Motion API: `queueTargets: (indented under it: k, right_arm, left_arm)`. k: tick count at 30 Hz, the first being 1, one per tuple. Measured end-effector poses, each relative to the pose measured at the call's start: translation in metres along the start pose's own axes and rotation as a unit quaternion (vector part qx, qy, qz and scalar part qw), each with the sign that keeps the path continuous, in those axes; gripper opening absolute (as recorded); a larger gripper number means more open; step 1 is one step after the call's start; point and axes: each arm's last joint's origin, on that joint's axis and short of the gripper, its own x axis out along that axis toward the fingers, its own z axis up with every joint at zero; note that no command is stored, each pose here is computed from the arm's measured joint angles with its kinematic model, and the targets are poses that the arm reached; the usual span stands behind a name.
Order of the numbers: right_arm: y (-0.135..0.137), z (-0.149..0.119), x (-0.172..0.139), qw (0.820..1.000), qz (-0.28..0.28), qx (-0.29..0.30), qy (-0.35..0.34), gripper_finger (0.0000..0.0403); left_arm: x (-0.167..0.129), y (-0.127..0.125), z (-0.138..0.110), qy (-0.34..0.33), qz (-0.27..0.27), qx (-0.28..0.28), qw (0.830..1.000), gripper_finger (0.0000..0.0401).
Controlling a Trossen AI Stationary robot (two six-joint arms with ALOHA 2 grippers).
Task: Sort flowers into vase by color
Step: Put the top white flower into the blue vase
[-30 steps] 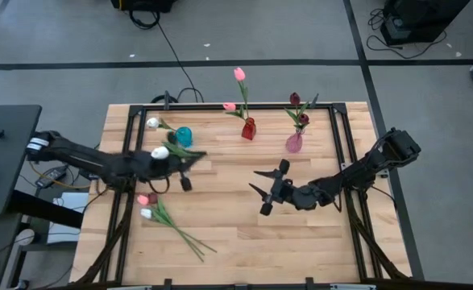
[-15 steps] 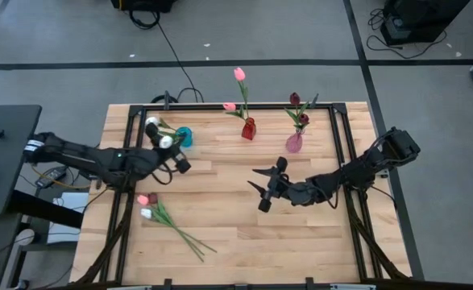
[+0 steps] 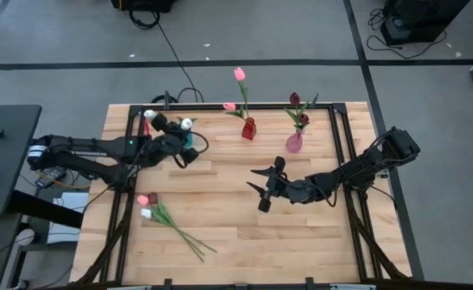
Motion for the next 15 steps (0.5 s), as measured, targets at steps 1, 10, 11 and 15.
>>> queueTargets:
  k: [1, 10, 11, 15]
  right_arm:
    - [0.0001, -0.0001, -0.0001, 1.0, 0.0, 0.002, 0.0, 0.0209]
    - [0.0003, -0.0008, -0.0003, 1.0, 0.001, 0.003, 0.003, 0.0208]
    - [0.0003, -0.0008, -0.0003, 1.0, 0.001, 0.004, 0.003, 0.0208]
    - [0.0003, -0.0008, -0.0003, 1.0, 0.001, 0.005, 0.003, 0.0208]
  left_arm:
    - [0.0024, 0.0024, -0.0005, 0.005, 0.004, -0.001, 1.0, 0.0006]
    - [0.0102, 0.0108, -0.0027, 0.025, 0.014, -0.004, 1.0, 0.0006]
    - [0.01, 0.0109, -0.0026, 0.026, 0.014, -0.003, 1.0, 0.0006]
    - [0.0069, 0.0119, 0.0055, 0.019, -0.006, -0.011, 1.0, 0.0006]
